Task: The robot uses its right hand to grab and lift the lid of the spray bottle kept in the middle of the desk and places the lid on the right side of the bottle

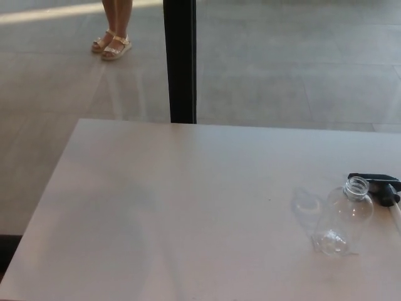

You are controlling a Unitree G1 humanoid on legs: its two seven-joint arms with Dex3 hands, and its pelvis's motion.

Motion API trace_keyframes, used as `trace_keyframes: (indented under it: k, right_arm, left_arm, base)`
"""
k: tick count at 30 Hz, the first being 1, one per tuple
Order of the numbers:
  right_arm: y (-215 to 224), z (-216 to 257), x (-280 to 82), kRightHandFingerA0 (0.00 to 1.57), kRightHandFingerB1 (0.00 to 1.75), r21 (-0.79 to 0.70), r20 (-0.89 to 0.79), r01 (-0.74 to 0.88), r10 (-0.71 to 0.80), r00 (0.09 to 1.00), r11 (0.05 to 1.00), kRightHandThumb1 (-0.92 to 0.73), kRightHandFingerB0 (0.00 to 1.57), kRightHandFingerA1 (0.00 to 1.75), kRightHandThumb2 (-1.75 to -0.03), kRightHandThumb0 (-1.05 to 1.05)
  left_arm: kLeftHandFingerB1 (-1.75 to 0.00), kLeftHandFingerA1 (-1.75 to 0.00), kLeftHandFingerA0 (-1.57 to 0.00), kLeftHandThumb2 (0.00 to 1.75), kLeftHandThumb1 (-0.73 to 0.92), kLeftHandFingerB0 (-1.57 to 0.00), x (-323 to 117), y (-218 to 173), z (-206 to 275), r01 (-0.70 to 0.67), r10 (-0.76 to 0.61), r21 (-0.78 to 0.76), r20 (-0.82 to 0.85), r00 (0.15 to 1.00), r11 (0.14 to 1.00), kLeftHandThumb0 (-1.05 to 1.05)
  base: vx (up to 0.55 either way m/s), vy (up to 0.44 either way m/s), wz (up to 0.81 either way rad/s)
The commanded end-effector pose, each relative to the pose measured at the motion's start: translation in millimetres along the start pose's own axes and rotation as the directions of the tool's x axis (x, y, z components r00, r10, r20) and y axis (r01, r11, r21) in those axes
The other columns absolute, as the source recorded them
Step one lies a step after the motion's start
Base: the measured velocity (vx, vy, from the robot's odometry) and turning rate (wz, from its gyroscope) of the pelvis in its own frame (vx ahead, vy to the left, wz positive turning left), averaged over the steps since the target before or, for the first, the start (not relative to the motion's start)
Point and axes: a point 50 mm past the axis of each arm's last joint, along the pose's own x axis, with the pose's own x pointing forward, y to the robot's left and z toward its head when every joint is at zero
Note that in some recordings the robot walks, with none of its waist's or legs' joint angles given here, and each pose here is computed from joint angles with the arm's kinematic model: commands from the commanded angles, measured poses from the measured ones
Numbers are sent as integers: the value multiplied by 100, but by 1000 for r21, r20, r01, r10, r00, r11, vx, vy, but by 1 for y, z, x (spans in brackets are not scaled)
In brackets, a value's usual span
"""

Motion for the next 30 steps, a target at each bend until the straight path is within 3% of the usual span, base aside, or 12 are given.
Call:
trace_keyframes:
  k: [1,2,3,7,12,13,14,15,16,17,19,30]
  right_arm:
    - [24,-46,-12,2,14,106,-192,-3,23,981,994,-62,13,51,-99,-88]
    - [28,-50,-14,5,22,135,-218,-15,44,975,991,-76,3,44,-63,-79]
    - [32,-52,-15,3,13,158,-235,-26,64,970,987,-62,0,37,-100,-84]
    - [60,-59,-22,0,0,286,-264,-89,168,950,954,-69,0,20,-100,-95]
    - [79,-65,-29,0,0,315,-282,-128,221,934,940,-69,0,24,-100,-95]
    - [86,-66,-33,0,12,308,-283,-159,250,926,938,-82,0,26,-65,-78]
    - [90,-69,-36,1,15,318,-287,-166,261,922,934,-64,0,40,-103,-81]
    - [91,-71,-38,3,21,322,-290,-168,266,919,932,-80,0,47,-65,-80]
    - [92,-72,-39,3,21,323,-291,-169,267,919,931,-80,0,47,-65,-80]
    - [95,-76,-44,5,23,347,-290,-157,265,920,925,-59,0,53,-94,-75]
    - [96,-81,-48,4,7,364,-286,-171,285,915,915,-63,5,52,-98,-89]
    - [101,-92,-63,6,16,461,-224,-246,381,897,852,-55,0,52,-92,-76]
  left_arm:
    - [-38,-51,-55,75,92,-39,1,0,4,-7,7,-2,16,1000,1000,-93]
    - [-38,-51,-55,75,92,-38,0,0,3,-5,5,-5,13,1000,1000,-94]
    - [-39,-52,-55,75,92,-38,-1,0,2,-5,5,-7,13,1000,1000,-93]
    - [-39,-51,-55,74,92,-37,-1,2,2,-11,11,-4,9,1000,1000,-93]
    - [-51,-59,-49,118,79,-32,0,3,5,-11,11,12,11,1000,1000,-94]
    - [-40,-52,-55,75,92,-36,0,4,5,-18,18,-1,8,1000,1000,-93]
    - [-39,-51,-56,73,92,-39,-1,4,4,-23,23,-3,4,1000,1000,-92]
    - [-39,-51,-55,73,92,-38,-2,5,3,-22,22,-7,1,1000,1000,-92]
    - [-39,-51,-55,73,92,-38,-2,5,3,-18,18,-12,-1,1000,1000,-92]
    - [-39,-52,-57,73,92,-38,-3,6,2,-19,19,7,-5,1000,1000,-93]
    - [-39,-53,-54,73,92,-36,-4,7,0,-16,16,9,-14,1000,1000,-93]
    - [-39,-52,-56,73,92,-38,-6,11,-9,-53,52,-28,-37,998,998,-91]
  base:
    - [0,0,0]
    - [0,0,0]
    - [0,0,0]
    - [0,0,0]
    - [0,0,0]
    - [0,0,0]
    - [0,0,0]
    - [0,0,0]
    - [0,0,0]
    - [0,0,0]
    - [0,0,0]
    - [0,0,0]
